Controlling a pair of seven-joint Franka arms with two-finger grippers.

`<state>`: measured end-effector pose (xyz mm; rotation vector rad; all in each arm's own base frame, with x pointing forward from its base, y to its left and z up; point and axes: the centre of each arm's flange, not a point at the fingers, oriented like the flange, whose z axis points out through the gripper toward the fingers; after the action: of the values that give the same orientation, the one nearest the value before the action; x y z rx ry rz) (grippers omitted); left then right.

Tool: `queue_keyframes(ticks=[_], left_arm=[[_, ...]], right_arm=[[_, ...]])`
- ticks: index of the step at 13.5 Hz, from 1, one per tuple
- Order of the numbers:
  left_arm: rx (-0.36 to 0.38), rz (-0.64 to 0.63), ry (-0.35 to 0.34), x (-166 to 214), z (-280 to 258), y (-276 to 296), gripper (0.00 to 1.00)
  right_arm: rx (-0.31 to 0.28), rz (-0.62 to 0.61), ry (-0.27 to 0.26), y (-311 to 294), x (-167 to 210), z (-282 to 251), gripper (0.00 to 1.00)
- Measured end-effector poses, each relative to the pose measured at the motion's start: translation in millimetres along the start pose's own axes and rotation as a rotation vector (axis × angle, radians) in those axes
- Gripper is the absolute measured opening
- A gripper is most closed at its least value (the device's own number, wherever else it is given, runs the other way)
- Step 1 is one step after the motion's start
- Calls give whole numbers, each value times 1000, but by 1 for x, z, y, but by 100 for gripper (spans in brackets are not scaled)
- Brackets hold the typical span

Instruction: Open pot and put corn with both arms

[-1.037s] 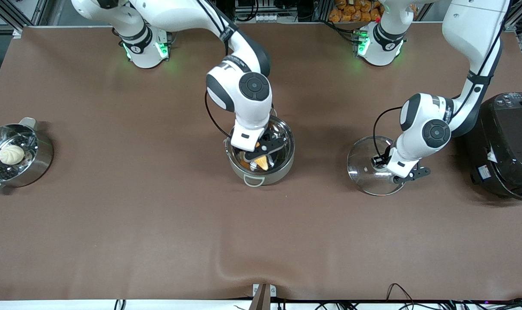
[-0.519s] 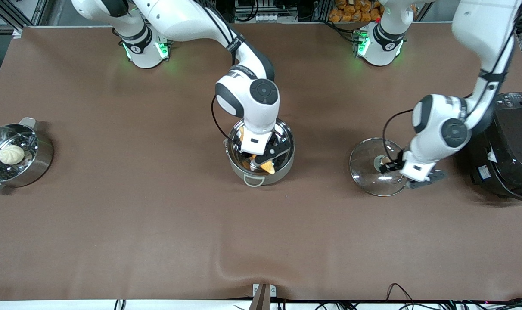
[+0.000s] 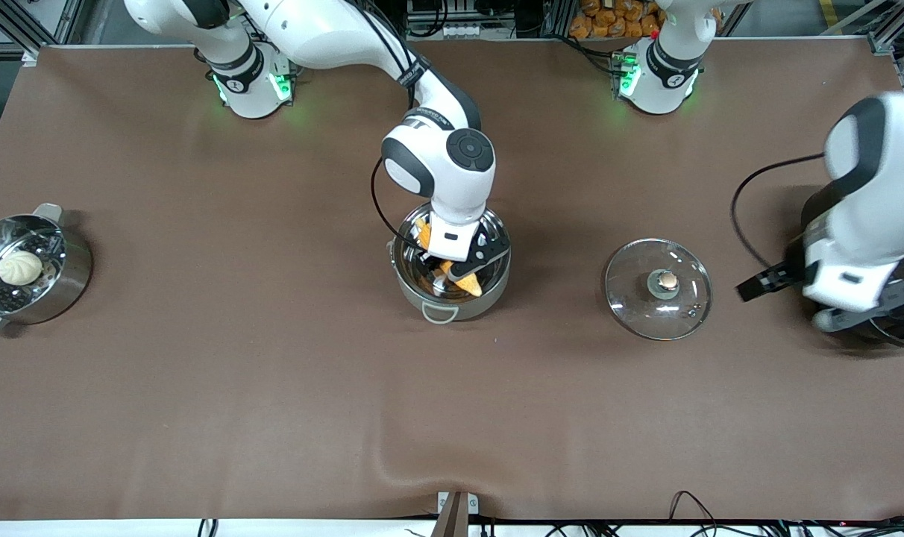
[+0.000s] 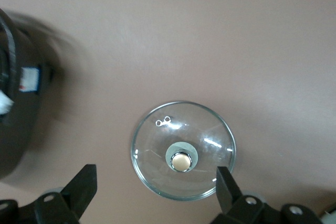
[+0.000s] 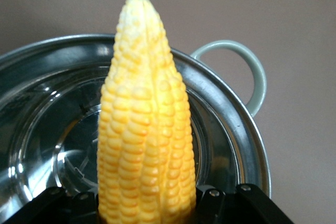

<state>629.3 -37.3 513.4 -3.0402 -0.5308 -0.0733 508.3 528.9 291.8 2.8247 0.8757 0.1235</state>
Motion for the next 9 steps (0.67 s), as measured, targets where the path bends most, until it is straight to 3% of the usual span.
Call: queue_keyframes(ticks=[3,6,9], left_arm=[[-4,78,47,-3,-50,-15,100],[8,188,60,-10,-73,-33,100],[10,205,41,-11,-83,-59,100]], right_arm=[[-5,-11,-12,-6,-3,8,22],[-9,-13,-24,-7,-5,12,22],[-14,-12,-37,-6,-6,14,24]])
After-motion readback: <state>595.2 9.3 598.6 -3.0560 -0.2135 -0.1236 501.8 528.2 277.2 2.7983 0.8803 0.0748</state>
